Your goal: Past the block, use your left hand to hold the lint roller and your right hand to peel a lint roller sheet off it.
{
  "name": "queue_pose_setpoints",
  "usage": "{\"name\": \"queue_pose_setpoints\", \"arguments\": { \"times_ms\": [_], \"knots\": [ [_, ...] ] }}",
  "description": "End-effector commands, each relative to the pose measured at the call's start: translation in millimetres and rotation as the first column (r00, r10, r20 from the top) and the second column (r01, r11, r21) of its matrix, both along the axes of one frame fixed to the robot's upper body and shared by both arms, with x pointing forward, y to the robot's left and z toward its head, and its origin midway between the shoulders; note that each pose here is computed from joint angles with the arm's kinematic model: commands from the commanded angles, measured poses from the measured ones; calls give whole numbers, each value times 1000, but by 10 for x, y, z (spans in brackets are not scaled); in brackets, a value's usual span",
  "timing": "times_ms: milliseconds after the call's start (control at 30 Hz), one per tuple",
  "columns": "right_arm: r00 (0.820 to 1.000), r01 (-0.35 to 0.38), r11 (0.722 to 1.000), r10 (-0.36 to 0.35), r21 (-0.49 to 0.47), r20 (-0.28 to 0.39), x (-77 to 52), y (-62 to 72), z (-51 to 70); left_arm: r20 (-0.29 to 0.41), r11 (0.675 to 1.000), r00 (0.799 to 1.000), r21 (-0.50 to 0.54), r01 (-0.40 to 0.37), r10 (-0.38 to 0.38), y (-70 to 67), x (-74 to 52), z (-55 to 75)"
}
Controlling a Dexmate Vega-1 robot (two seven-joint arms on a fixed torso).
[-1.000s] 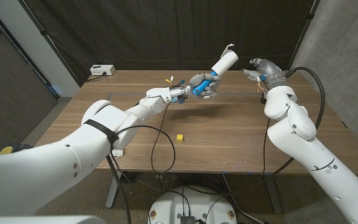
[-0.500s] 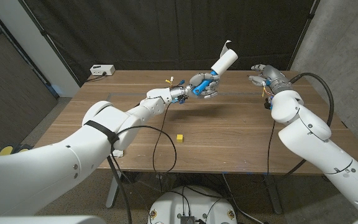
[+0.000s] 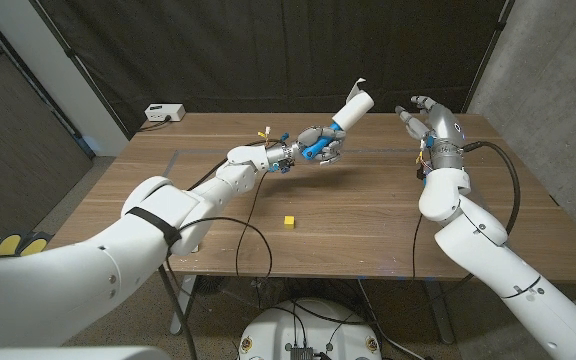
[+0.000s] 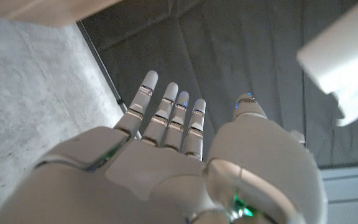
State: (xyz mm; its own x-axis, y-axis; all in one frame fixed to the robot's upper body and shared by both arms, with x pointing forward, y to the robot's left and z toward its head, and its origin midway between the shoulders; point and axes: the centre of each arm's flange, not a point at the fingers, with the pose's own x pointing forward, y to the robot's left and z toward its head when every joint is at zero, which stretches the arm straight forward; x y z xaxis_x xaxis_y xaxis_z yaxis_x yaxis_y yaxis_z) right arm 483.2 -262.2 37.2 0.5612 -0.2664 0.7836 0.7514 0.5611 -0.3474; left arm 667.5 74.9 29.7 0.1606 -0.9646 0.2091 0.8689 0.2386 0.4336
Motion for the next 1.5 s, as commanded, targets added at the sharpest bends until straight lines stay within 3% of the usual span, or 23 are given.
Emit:
{"name": "queue_pose_setpoints", "arguments": {
  "times_ms": [33,200,400,567,900,1100,1300,1500],
  "knots": [
    [962,134,990,-121,-40,245,-118,168,-37,160,988,976,32,-151,144,-63,-233,394],
    [962,192,975,-165,-108,217,-110,290,-12,178,977,968,86,-193,175,-63,-294,498],
    [927,317,933,-268,-169,263,-116,443,-32,213,959,958,167,-227,190,-97,-372,664],
    [868,438,879,-359,-190,342,-125,593,-84,216,948,958,213,-234,188,-139,-386,700],
    [754,589,778,-433,-217,493,-113,757,-180,134,948,975,244,-206,178,-157,-352,628],
    [751,609,744,-430,-274,501,-31,840,-169,128,937,974,276,-214,185,-170,-409,648],
    [756,613,729,-429,-306,494,30,872,-131,130,925,973,308,-224,192,-182,-448,659],
    [744,637,701,-453,-320,491,74,873,-96,144,914,970,330,-234,196,-186,-496,680]
  ]
}}
